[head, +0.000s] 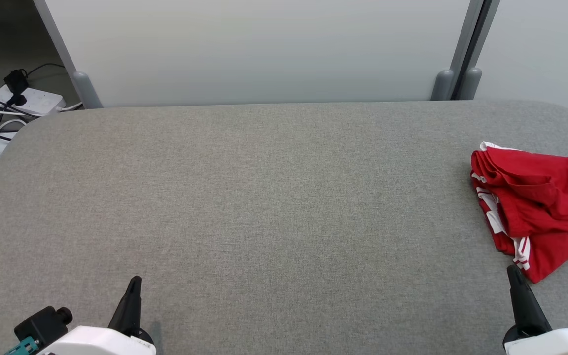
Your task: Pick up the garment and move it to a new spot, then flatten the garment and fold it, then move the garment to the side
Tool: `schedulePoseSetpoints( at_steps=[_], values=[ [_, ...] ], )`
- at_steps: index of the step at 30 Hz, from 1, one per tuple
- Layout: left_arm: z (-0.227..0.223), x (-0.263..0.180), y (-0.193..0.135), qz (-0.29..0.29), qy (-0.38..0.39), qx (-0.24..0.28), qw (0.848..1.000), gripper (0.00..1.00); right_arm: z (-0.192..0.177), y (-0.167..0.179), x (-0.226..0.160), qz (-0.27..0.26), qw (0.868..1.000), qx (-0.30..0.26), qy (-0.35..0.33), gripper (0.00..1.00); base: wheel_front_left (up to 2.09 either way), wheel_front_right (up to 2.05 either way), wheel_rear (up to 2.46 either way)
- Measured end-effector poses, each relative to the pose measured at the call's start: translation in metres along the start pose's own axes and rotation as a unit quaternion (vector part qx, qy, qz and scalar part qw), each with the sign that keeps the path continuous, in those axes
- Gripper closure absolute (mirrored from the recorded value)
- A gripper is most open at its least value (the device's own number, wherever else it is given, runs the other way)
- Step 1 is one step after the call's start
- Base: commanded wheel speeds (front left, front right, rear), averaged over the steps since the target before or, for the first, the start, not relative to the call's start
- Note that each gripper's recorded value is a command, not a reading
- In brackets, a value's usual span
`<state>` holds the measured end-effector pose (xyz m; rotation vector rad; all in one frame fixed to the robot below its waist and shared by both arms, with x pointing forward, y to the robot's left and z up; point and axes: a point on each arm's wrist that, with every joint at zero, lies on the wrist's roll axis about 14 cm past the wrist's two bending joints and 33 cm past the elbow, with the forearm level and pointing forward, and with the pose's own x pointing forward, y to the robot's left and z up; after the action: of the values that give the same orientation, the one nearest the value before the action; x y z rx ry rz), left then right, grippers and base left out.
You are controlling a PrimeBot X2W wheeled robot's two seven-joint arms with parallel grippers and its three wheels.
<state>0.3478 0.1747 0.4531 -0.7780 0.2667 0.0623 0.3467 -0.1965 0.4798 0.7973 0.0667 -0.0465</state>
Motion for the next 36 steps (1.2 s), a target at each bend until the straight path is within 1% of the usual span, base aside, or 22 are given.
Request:
schedulePoseSetpoints(
  at_steps=[17, 22, 29, 36],
  values=[
    [0.001, 0.005, -0.001, -0.007, 0.004, -0.099, 0.995, 1.0, 0.002, 0.0, 0.008, -0.002, 0.995, 0.097, -0.001, 1.0, 0.0, 0.0, 0.0],
    [0.004, 0.005, 0.001, -0.008, 0.001, -0.126, 0.992, 1.0, -0.002, -0.005, 0.007, -0.011, 0.992, 0.124, 0.005, 1.0, 0.0, 0.0, 0.0],
    [0.008, 0.01, -0.005, -0.022, -0.003, -0.169, 0.985, 1.0, 0.002, -0.001, 0.012, -0.005, 0.986, 0.165, 0.002, 1.0, 0.0, 0.0, 0.0],
    [0.009, 0.01, -0.001, -0.022, -0.004, -0.205, 0.978, 1.0, 0.004, -0.004, 0.016, -0.009, 0.979, 0.204, -0.002, 1.0, 0.0, 0.0, 0.0]
  ],
)
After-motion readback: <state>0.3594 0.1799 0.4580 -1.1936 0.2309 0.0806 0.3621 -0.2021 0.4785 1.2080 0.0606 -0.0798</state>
